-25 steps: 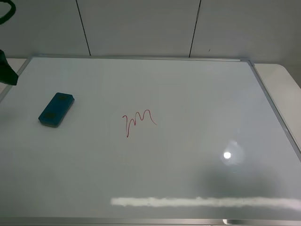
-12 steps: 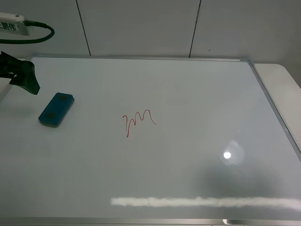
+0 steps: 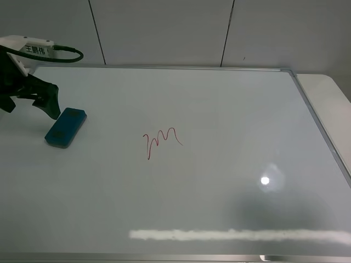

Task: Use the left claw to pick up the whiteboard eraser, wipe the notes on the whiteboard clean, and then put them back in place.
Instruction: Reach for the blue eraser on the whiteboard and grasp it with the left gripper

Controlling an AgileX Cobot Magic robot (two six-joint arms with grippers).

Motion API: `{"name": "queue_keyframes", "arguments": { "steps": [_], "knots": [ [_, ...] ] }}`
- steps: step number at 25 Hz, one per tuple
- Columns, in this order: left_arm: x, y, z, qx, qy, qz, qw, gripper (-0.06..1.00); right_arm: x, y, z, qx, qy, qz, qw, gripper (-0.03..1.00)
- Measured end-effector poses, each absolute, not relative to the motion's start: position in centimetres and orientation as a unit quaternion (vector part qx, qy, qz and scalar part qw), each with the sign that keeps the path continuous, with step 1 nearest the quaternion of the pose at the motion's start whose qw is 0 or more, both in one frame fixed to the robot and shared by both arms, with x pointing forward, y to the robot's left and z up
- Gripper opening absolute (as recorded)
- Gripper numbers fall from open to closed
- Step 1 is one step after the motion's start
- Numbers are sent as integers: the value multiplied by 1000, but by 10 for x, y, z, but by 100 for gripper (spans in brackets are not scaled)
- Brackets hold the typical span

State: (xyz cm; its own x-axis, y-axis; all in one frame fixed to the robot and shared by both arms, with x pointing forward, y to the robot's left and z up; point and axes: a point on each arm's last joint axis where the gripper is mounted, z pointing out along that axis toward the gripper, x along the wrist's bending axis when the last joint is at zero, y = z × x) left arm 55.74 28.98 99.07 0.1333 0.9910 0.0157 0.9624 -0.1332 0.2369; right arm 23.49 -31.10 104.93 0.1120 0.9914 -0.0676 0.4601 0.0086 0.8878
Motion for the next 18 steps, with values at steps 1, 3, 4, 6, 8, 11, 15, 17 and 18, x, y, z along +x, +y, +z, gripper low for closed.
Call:
{"name": "queue_keyframes", "arguments": {
  "steps": [1,3,4,6,8,11,15,17,18],
  "knots": [
    [560,289,988,749,653,82,83,99,235,-311,1049,624,581,326,408,99],
    [566,286,981,753,650,76,77,99,235,-311,1049,624,581,326,408,99],
    [569,284,979,755,647,74,76,99,235,-311,1049,624,581,326,408,99],
    [576,279,973,759,643,69,73,99,235,-311,1049,624,581,326,408,99],
    [583,276,968,762,640,66,70,99,235,-311,1049,624,581,326,408,99],
    [592,273,959,765,638,60,64,99,235,-311,1049,624,581,326,408,99],
    [601,271,947,772,631,52,56,99,235,-311,1049,624,581,326,408,99],
    [603,270,942,774,629,48,52,99,235,-311,1049,624,581,326,408,99],
    [604,270,940,774,629,46,50,99,235,-311,1049,624,581,326,408,99]
  ]
}}
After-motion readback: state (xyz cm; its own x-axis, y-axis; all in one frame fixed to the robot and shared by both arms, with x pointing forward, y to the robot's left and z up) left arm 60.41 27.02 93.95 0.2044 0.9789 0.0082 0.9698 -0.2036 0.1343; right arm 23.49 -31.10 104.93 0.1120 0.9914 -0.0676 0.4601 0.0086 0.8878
